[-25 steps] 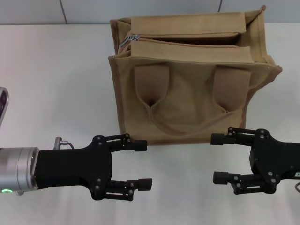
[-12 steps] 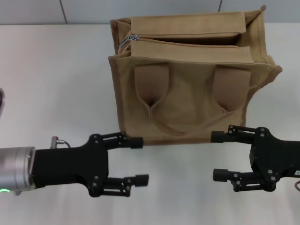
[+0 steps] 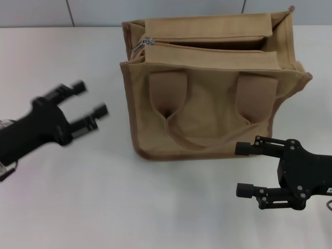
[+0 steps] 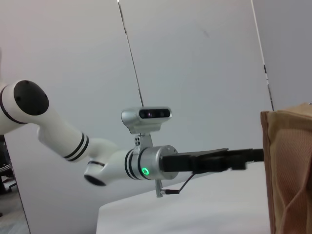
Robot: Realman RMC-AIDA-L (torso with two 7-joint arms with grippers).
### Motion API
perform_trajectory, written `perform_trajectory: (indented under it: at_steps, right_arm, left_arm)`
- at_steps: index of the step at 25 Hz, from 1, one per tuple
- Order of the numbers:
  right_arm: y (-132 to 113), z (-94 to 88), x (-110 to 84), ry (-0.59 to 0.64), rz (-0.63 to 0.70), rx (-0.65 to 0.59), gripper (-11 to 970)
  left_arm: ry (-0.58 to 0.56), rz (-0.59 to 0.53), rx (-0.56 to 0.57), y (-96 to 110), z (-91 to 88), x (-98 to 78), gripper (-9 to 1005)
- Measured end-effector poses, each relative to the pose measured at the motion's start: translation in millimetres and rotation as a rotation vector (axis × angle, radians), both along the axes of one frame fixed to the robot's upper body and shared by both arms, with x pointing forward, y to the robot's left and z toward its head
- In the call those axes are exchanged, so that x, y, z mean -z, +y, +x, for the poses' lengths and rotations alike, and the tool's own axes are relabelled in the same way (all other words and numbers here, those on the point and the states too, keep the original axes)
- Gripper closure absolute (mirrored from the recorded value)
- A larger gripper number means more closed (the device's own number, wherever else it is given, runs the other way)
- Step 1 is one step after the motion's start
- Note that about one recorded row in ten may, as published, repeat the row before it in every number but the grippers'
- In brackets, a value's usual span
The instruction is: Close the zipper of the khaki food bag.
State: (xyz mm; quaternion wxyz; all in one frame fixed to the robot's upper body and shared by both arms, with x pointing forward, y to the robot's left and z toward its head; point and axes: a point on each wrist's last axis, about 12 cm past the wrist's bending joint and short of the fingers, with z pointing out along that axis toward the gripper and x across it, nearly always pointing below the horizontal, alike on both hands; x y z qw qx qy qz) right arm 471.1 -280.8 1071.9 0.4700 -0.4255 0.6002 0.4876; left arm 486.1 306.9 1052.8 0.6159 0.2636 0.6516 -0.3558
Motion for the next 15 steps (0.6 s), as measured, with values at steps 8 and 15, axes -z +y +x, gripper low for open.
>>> perform_trajectory:
  at_steps: [8, 15]
  right_arm:
    - [-1, -2.6, 1.3, 0.003, 0.005, 0.01, 176]
    - [-2, -4.5, 2.4, 0.006, 0.005, 0.015, 183]
  left_arm:
    - [-0.038, -0.002, -0.057, 1, 7.4, -1.6, 216]
    - [-0.053, 0.014, -0.009, -10, 20.2, -6.8, 224]
